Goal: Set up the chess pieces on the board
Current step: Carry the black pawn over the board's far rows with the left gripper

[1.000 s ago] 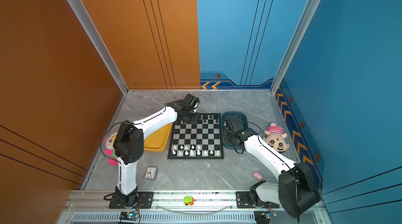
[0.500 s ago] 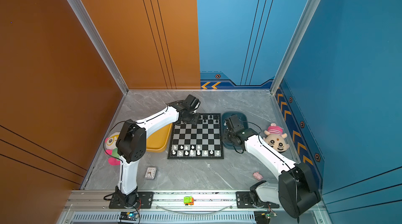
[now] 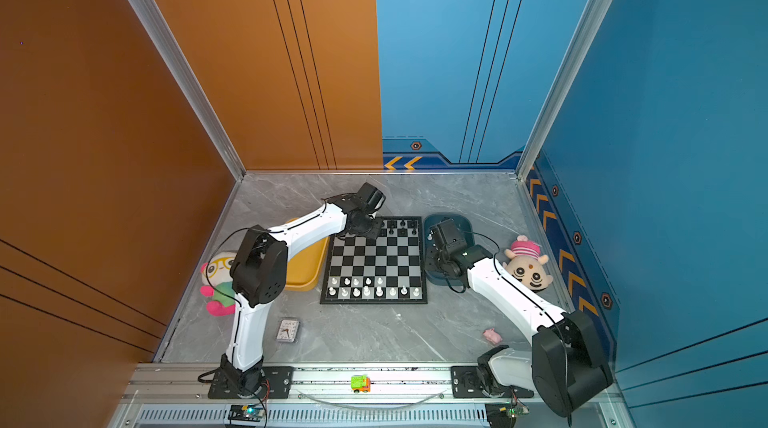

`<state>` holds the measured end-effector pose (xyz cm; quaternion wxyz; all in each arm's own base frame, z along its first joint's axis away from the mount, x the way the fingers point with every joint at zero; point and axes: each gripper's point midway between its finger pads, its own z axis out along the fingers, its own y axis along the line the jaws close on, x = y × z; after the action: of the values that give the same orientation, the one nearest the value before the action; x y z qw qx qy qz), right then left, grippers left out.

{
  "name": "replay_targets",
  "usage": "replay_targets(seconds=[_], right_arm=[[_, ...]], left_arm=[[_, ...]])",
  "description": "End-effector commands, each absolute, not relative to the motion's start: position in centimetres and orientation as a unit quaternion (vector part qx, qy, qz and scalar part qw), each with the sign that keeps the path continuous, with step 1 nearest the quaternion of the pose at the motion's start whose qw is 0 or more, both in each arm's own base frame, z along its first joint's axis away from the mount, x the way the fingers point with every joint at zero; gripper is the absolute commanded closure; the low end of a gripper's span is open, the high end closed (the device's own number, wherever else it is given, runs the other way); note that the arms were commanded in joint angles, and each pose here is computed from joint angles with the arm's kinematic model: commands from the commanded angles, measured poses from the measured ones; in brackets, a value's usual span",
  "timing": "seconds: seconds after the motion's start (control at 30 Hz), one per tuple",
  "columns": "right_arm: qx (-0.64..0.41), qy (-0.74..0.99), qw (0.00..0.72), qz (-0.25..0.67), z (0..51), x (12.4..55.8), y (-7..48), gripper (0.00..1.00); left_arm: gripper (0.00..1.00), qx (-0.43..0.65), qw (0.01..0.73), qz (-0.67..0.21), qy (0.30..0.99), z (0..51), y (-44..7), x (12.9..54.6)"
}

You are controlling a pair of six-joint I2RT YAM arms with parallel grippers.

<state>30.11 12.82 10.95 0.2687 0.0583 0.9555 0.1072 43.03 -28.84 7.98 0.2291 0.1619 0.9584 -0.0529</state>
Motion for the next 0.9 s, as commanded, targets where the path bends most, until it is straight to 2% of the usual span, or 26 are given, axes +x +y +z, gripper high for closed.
replay_targets(seconds=[0.0, 0.87], right_arm=[[0.055, 0.957, 0.264, 0.107, 10.5, 30.0, 12.7, 0.70], [0.057, 0.958, 0.261, 0.106, 10.4, 30.0, 12.5, 0.70]], left_arm=[[0.95, 0.159, 0.232, -0.040, 0.959, 8.1, -28.4, 43.9], [0.95, 0.149, 0.223, -0.028, 0.963, 6.3, -27.6, 45.1]])
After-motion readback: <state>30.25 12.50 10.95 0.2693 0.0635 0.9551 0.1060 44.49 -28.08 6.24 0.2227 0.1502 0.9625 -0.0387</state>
